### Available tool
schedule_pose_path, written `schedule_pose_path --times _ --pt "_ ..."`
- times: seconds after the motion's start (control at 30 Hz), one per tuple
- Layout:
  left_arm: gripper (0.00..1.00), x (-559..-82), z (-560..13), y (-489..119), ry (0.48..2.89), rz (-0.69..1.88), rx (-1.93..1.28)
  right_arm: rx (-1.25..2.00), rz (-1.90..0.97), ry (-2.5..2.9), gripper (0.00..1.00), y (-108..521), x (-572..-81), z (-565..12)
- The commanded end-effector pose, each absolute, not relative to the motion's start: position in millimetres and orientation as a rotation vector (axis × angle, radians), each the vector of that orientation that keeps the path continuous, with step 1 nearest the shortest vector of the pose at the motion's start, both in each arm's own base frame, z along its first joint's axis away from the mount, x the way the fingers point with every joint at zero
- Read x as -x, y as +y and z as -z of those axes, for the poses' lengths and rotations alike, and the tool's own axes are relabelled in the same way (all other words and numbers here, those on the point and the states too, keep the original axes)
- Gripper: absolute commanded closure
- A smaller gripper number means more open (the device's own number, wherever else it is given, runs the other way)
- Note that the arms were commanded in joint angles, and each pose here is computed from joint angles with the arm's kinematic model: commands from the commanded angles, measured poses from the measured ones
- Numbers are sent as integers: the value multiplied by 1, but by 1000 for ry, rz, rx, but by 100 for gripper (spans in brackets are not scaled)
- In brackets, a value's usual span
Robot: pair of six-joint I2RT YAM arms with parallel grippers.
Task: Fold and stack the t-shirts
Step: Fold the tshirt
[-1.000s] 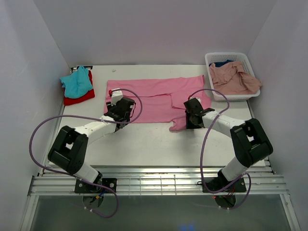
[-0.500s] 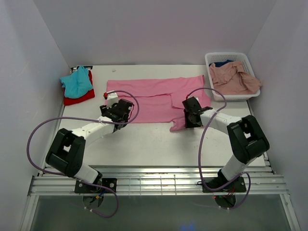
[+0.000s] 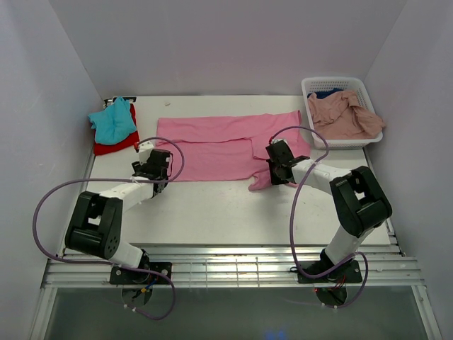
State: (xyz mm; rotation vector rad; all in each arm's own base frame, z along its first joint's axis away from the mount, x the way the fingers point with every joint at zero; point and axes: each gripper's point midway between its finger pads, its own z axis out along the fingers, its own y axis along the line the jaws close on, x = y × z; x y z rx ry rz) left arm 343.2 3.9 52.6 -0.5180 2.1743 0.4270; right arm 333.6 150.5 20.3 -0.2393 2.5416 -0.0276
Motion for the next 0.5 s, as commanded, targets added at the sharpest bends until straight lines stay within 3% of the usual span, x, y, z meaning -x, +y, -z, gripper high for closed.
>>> schedule_pose_path --times 0.0,0.47 --pt "38 -359 -74 -5 2103 -293 484 268 32 2553 92 149 -327 -15" --pt "44 -348 -60 2 2130 -319 527 266 26 2514 92 148 -331 -36"
